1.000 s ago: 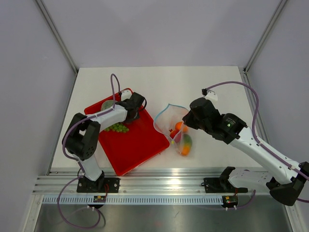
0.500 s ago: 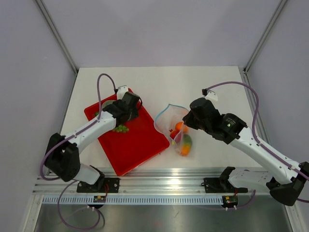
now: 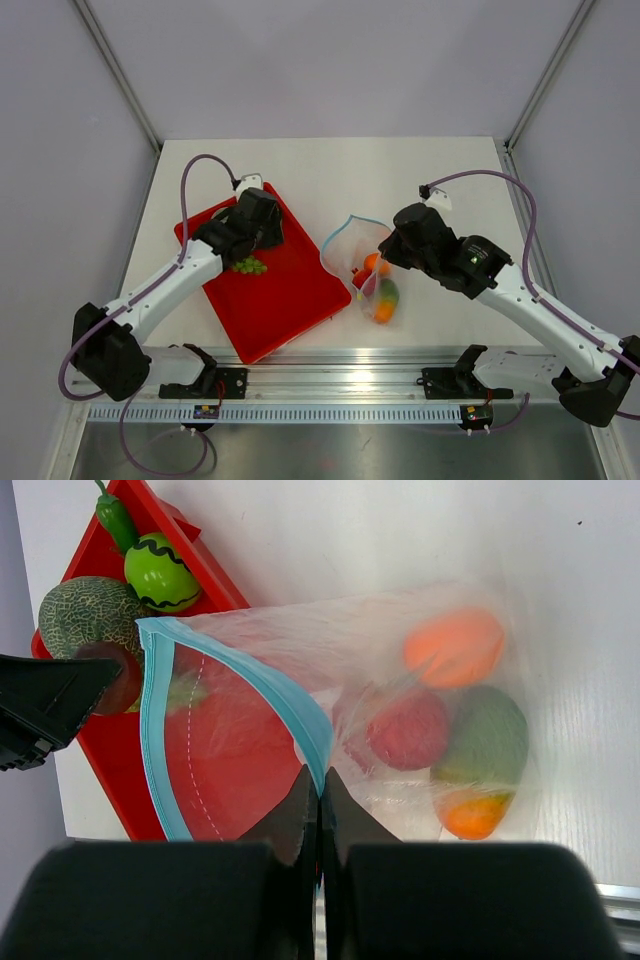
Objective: Place the food in the zip-top bag and seal the zipper
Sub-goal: Pick up the fake fruit from the bin, then place the fake fruit in the zipper food storage bag.
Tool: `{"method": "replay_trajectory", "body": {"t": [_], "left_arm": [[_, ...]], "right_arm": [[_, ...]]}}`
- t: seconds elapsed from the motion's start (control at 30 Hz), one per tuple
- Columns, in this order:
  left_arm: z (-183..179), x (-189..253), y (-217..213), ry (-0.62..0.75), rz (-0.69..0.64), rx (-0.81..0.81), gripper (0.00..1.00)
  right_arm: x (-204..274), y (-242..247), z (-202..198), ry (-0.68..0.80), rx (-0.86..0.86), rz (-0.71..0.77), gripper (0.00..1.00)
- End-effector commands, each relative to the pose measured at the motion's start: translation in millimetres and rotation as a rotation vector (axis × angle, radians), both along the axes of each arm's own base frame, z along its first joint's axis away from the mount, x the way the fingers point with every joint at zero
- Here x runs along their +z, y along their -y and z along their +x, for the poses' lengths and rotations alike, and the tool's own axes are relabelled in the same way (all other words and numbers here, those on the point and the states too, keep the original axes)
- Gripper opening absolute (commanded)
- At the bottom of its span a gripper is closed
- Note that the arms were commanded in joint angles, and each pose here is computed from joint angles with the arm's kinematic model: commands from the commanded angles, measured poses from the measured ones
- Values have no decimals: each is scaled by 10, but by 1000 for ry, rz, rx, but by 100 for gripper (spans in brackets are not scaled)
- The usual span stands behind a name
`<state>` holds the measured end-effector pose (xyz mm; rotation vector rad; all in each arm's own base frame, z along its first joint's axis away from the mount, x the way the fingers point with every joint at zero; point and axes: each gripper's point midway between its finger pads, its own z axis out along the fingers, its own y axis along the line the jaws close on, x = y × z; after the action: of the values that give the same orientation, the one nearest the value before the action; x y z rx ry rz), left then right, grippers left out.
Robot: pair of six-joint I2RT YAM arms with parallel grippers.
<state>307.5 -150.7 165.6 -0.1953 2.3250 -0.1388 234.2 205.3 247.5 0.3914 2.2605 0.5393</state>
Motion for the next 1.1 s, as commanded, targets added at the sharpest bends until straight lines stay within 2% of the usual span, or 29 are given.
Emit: {"method": "replay_trajectory", "body": {"t": [0.0, 0.2, 0.37, 0.53, 0.7, 0.93, 1.07], "left_arm": [[14, 318, 110, 63, -57, -65, 45], [-58, 250, 124, 30, -51, -98, 45], [-198, 119, 189, -17, -55, -188, 44], [-382, 173, 319, -26, -119, -307, 44], [-557, 764, 578, 57, -251, -463, 45], [-731, 1586, 975, 187, -307, -641, 45], [-838, 1596, 1356, 150, -374, -758, 45]], "right_arm": [[98, -17, 3, 30, -9, 37, 0], [87, -27, 6, 28, -6, 37, 0], [90, -24, 11, 31, -8, 36, 0], [62, -34, 8, 25, -6, 36, 0], [58, -53, 14, 24, -2, 38, 0], [35, -109, 25, 15, 10, 47, 0], [53, -132, 27, 16, 15, 57, 0]]}}
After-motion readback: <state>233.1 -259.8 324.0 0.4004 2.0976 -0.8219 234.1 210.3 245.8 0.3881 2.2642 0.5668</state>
